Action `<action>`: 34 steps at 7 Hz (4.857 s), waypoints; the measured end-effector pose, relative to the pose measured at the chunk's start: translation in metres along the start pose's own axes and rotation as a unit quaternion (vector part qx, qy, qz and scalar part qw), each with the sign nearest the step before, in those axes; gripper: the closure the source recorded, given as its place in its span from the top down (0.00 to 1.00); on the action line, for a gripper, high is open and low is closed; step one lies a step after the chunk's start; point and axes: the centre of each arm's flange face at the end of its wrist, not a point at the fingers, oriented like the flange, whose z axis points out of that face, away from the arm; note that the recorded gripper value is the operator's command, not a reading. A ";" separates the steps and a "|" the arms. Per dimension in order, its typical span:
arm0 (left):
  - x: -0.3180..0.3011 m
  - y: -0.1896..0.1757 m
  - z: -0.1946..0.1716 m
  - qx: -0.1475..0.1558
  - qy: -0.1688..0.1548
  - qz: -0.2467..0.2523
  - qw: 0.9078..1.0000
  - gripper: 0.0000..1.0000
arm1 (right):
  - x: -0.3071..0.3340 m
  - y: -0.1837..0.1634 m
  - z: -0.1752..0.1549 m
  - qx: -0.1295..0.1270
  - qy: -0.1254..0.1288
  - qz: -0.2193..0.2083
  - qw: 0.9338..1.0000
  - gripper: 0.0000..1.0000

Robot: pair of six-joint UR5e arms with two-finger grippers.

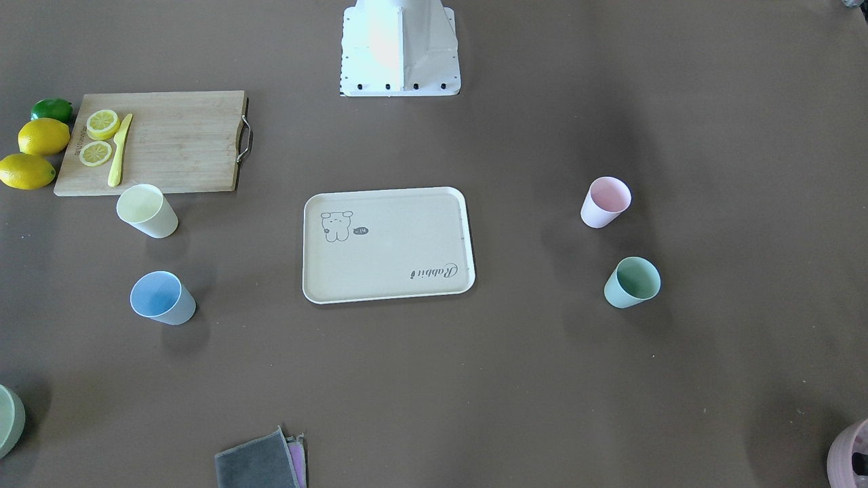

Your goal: Place all cups on tray

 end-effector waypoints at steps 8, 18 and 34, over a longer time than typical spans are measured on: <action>0.166 -0.045 0.034 0.007 0.053 -0.096 0.994 0.98 | -0.092 -0.013 0.053 0.014 -0.017 0.029 0.999 0.99; 0.202 -0.046 0.041 0.009 0.058 -0.097 0.994 0.98 | -0.260 0.057 0.175 0.003 -0.024 0.044 0.999 0.99; 0.334 0.024 0.119 -0.032 0.088 -0.105 0.990 0.97 | -0.414 0.014 0.097 -0.009 -0.041 0.048 0.998 0.00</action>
